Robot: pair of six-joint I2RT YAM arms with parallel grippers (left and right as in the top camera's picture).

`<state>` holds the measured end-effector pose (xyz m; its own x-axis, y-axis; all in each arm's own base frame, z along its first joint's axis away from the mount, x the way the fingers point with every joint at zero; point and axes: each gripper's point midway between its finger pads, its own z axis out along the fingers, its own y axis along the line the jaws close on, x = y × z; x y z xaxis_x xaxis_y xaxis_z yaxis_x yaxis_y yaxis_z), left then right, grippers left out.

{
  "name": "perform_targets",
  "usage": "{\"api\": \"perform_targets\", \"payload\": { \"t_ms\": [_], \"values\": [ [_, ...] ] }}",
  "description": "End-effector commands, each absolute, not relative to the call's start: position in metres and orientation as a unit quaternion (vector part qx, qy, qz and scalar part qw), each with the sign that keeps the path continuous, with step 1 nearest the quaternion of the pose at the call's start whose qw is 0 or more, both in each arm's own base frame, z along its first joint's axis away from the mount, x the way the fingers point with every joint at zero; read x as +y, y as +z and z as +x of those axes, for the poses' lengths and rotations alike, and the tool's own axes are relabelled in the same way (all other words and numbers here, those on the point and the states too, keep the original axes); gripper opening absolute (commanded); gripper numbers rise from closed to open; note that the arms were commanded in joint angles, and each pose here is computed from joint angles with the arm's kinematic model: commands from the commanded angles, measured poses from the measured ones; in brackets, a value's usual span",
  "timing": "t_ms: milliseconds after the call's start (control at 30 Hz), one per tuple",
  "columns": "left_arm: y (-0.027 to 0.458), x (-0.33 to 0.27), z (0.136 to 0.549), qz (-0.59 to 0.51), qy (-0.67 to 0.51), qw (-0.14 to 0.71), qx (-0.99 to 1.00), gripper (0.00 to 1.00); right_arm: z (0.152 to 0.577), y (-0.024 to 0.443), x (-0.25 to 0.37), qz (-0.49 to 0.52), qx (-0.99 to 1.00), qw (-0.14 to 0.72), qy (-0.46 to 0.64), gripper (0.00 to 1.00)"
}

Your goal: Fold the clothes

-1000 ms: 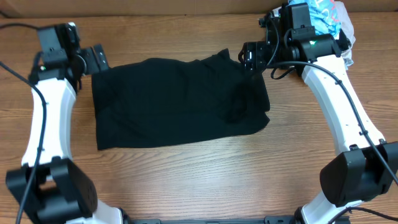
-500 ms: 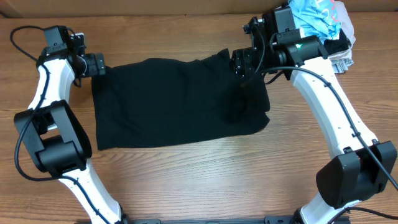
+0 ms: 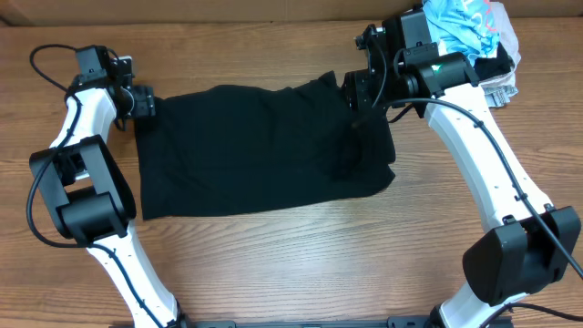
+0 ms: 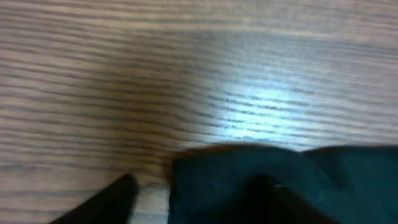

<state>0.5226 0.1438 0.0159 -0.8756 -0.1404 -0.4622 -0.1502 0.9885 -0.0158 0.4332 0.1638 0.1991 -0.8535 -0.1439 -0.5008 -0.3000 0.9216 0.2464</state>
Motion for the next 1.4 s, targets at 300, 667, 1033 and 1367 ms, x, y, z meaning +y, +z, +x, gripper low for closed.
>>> {"api": "perform_targets", "payload": {
  "t_ms": [300, 667, 1033, 1367],
  "values": [
    [0.006, 0.13, 0.524, -0.085, -0.008, 0.224, 0.971, 0.16, 0.45, 0.215, 0.16, -0.114, 0.941, 0.289, 0.138, 0.41],
    [0.011, 0.117, 0.478, -0.144, -0.033, 0.134, 0.98, 0.04, 0.507, 0.199, 0.159, -0.099, 0.923, 0.358, 0.101, 0.47],
    [0.009, 0.088, 0.457, -0.125, -0.044, 0.08, 0.988, 0.04, 0.558, 0.085, 0.186, -0.035, 0.93, 0.327, 0.161, 0.88],
    [0.009, 0.068, 0.462, -0.116, -0.045, 0.083, 0.989, 0.04, 0.585, 0.04, 0.195, 0.095, 0.914, 0.328, 0.22, 0.71]
  ]
}}
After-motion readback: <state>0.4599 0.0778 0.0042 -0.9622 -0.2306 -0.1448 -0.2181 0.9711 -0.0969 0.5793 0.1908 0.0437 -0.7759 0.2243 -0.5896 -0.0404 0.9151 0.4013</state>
